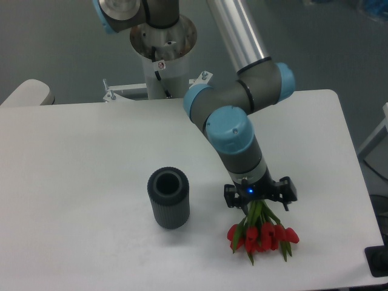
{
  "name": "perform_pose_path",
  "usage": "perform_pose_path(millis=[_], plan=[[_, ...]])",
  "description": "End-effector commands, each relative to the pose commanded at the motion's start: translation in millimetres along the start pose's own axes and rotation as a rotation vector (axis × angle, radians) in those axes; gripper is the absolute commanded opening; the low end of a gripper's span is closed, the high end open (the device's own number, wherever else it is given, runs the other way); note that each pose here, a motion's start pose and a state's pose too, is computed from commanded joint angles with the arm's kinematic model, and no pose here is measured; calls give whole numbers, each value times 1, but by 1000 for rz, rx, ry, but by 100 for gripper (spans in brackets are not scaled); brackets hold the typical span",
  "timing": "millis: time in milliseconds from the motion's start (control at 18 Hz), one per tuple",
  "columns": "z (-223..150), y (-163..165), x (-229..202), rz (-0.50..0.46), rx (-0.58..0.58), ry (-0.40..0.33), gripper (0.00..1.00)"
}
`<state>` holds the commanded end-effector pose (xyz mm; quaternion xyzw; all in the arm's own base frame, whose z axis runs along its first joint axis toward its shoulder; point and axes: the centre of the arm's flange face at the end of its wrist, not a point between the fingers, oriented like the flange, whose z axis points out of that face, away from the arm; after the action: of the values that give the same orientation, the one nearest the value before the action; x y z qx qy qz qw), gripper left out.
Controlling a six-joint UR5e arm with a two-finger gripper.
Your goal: Place the flowers on the table
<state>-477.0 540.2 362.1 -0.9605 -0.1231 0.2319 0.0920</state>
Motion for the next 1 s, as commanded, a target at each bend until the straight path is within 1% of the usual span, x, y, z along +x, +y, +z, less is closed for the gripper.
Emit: perform_pose_path(millis=[167,278,389,444,556,611,667,722,833,1000], plan=[[-10,-8,0,103,70,49,100],[-15,-9,-7,224,102,68,100],[-20,-6,-18,307,123,87,100],[-22,-4,-23,325,123,98,100],[-28,5,-51,381,108,106,100],[-28,10,-58,446,94,121,100],[-26,15,-65,521,88,126,100],[-24,22,-78,573,84,122,100],[-21,38,-103,613,111,147,100],[-18,56,-132,573,173,198,100]])
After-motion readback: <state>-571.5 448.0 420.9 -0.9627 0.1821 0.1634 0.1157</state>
